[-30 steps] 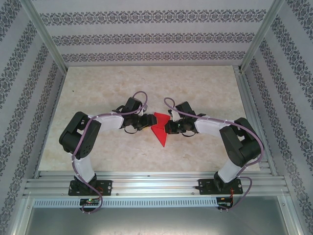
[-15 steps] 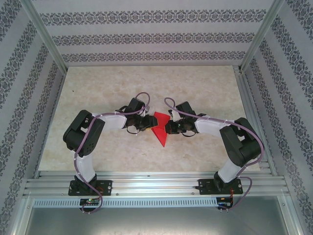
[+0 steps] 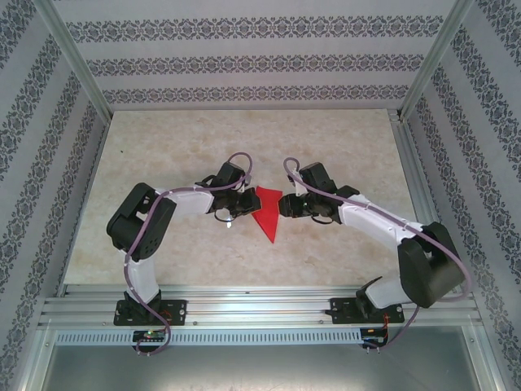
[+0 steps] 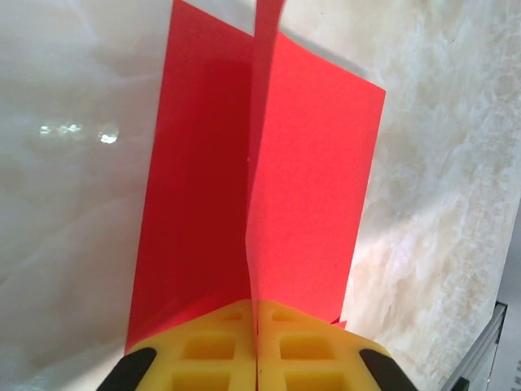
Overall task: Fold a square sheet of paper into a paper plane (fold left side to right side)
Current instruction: Fourth fold the wing at the center of the table.
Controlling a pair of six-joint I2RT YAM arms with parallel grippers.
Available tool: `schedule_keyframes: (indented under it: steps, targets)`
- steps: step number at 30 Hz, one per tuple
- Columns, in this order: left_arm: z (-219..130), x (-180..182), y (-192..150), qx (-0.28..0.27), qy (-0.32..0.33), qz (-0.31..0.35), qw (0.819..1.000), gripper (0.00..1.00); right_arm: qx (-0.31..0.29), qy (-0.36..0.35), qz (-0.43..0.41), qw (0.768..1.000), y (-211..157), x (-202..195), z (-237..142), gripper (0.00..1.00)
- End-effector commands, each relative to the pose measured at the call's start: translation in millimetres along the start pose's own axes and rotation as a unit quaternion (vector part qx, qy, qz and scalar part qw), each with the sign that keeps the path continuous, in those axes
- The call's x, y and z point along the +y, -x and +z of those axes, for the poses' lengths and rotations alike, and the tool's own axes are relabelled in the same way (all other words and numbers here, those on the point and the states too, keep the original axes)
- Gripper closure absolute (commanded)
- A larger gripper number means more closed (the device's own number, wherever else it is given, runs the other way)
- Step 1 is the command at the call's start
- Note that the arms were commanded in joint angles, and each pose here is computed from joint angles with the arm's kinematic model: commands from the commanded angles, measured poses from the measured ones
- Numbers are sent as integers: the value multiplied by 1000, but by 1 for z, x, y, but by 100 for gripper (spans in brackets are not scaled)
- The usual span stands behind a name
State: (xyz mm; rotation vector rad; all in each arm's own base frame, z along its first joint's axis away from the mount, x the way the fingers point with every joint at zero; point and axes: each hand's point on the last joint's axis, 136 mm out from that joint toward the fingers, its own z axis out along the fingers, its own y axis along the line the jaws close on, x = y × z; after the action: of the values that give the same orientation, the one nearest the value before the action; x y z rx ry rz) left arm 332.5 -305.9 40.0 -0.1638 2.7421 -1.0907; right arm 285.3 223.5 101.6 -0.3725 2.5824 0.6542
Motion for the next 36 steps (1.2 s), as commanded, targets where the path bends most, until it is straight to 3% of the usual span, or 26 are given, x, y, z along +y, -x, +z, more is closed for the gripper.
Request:
schedule_keyframes:
  steps: [1, 7, 16, 36]
  targets:
    - [-14, -14, 2, -23, -8, -8, 1000, 95, 3, -32, -19, 999, -13, 15, -6, 62]
    - [-24, -15, 3, -31, 7, -13, 999, 96, -6, -52, -52, 997, -29, 37, 18, 58]
    - [-18, -16, 3, -20, 8, -17, 1000, 96, 15, -116, -115, 986, -32, 36, 46, 56]
    - [-10, -19, 6, -7, 5, -19, 1000, 94, 36, -174, -184, 967, -44, 38, 72, 53]
